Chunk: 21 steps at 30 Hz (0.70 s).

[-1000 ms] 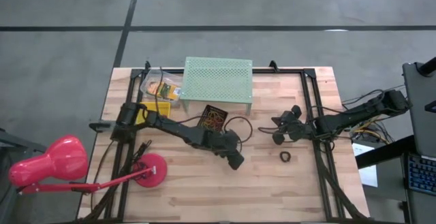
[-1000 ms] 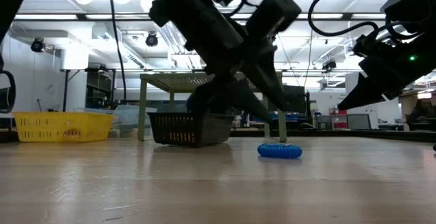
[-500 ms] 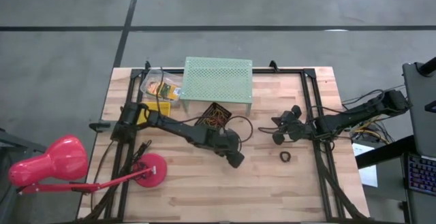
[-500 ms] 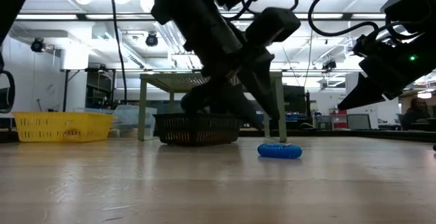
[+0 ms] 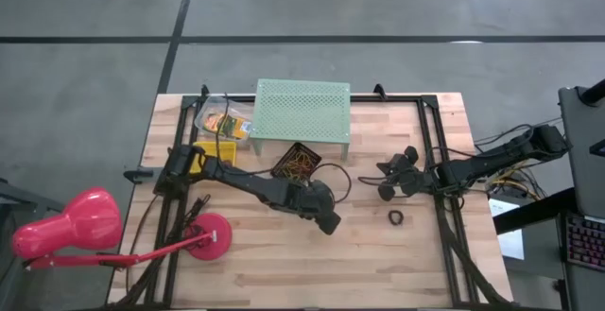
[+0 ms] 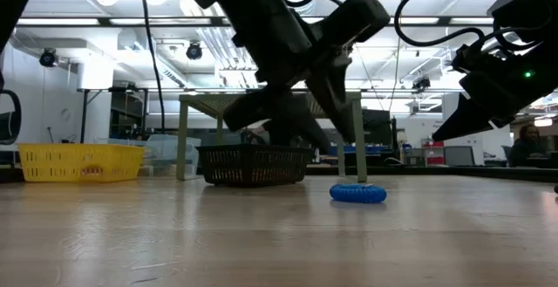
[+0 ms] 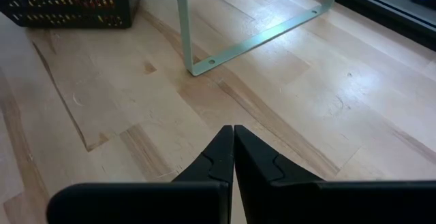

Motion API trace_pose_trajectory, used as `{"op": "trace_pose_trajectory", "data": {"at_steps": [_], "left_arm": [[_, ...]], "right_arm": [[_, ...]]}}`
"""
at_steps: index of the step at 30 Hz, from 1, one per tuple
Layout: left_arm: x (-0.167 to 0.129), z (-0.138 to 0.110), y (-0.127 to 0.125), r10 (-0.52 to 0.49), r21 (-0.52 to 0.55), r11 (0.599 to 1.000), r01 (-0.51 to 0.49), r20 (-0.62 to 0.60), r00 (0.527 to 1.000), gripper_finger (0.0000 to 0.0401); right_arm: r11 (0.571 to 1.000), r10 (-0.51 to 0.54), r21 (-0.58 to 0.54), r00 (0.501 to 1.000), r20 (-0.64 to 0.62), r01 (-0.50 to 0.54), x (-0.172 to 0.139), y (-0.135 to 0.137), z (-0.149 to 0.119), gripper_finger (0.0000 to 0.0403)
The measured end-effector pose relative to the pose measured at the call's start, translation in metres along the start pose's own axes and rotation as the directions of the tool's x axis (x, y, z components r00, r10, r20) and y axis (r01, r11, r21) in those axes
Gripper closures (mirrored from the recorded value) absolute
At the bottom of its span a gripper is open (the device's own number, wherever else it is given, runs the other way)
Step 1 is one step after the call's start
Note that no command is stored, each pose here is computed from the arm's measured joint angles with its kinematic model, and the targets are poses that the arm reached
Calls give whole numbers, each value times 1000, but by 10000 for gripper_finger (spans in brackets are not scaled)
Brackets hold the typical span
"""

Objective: Pick & Place Office Desk Supplies
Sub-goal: Put the blue spring rubber band into the yellow bin

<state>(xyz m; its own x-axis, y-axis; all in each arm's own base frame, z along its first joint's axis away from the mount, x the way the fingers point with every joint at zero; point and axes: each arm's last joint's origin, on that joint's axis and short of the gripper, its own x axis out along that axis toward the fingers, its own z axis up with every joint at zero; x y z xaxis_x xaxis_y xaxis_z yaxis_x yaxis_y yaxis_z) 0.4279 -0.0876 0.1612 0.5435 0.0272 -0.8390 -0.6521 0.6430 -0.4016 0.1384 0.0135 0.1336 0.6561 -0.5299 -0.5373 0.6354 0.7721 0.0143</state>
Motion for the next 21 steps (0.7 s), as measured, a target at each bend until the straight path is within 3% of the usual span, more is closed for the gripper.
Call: {"op": "trace_pose_trajectory", "data": {"at_steps": [21], "left_arm": [[30, -16, 4, 19, -252, 967, -34, -61, 998, 274]], "right_arm": [[1000, -1, -1, 1000, -1, 1, 0, 0, 0, 394]]}}
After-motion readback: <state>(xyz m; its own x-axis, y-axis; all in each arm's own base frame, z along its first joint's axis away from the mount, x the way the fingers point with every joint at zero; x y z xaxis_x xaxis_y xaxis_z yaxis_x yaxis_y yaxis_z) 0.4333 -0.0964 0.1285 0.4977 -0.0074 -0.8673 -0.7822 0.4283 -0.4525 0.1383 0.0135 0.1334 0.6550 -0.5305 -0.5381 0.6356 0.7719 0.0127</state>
